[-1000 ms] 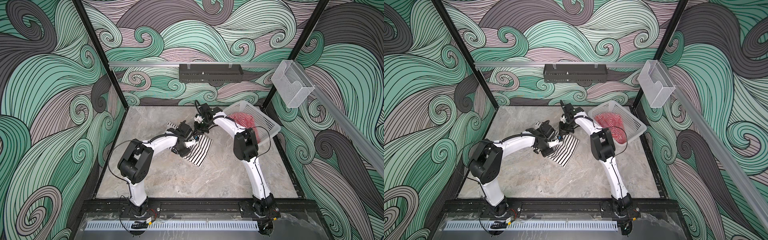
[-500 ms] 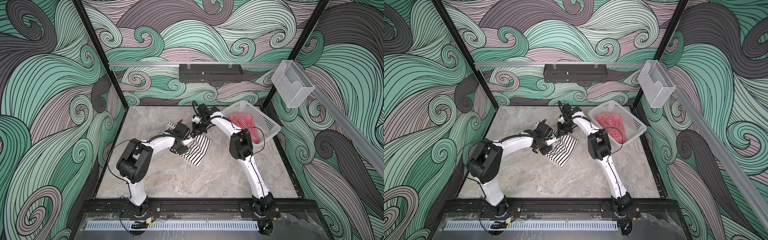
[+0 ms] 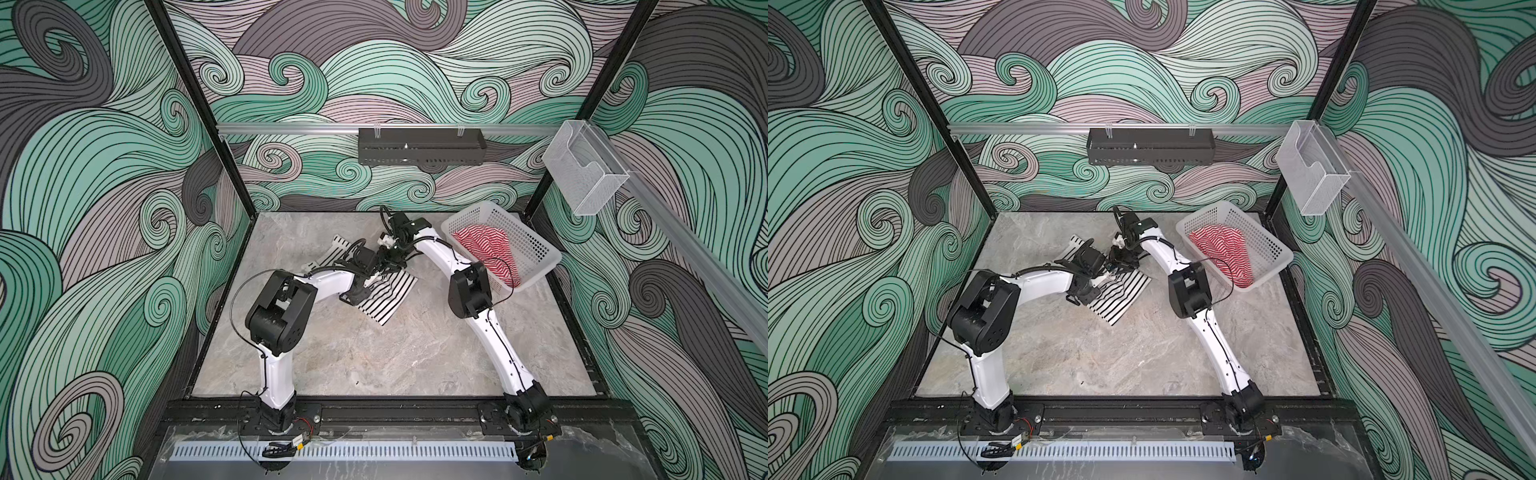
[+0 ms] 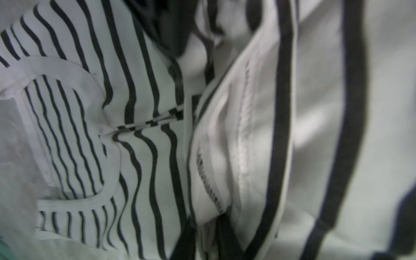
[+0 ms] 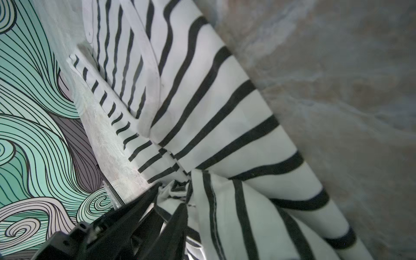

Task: Fold and stack tank tops
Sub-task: Fold the tank top at the center of the table.

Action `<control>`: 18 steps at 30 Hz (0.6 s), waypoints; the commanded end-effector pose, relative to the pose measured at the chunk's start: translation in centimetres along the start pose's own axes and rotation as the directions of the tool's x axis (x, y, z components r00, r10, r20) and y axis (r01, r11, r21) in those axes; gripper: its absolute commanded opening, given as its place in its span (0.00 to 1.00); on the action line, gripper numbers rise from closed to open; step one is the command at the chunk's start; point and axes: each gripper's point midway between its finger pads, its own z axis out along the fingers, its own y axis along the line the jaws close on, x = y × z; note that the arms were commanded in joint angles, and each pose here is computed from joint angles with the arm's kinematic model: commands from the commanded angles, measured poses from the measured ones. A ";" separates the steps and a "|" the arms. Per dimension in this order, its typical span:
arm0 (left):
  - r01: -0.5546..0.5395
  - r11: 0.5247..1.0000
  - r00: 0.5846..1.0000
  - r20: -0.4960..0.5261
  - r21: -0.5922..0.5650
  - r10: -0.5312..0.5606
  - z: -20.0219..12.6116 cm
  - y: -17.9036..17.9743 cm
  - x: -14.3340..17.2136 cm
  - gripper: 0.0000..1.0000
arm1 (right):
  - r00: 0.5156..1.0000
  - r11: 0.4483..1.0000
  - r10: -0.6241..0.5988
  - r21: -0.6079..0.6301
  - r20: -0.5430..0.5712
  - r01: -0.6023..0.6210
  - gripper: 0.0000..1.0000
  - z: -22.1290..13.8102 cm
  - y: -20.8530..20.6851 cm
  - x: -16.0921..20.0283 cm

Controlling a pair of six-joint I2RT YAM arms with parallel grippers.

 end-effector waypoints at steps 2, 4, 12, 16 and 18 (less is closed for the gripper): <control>0.036 0.984 0.998 -0.051 -0.172 -0.046 0.2 3.1 0.9 0.46 | 0.995 0.996 -0.076 -0.032 0.058 0.078 0.49 -4.3 3.7 0.0; 0.048 0.972 0.998 -0.036 -0.232 -0.058 -0.1 4.2 0.8 0.57 | 0.994 0.996 -0.086 -0.028 0.070 0.088 0.49 -5.4 4.3 0.5; 0.095 0.932 0.995 0.038 -0.349 -0.088 -1.9 7.0 -0.5 0.59 | 0.991 0.998 -0.065 0.010 0.118 0.065 0.38 -7.2 3.6 2.1; 0.105 0.960 0.990 0.116 -0.258 -0.077 -3.8 6.2 -1.4 0.60 | 0.993 0.997 -0.036 0.074 0.112 0.027 0.14 -7.0 1.6 3.7; 0.088 0.981 0.986 0.152 -0.172 -0.062 -4.6 5.0 -1.9 0.59 | 0.994 0.996 -0.029 0.084 0.110 0.020 0.07 -7.0 1.1 4.7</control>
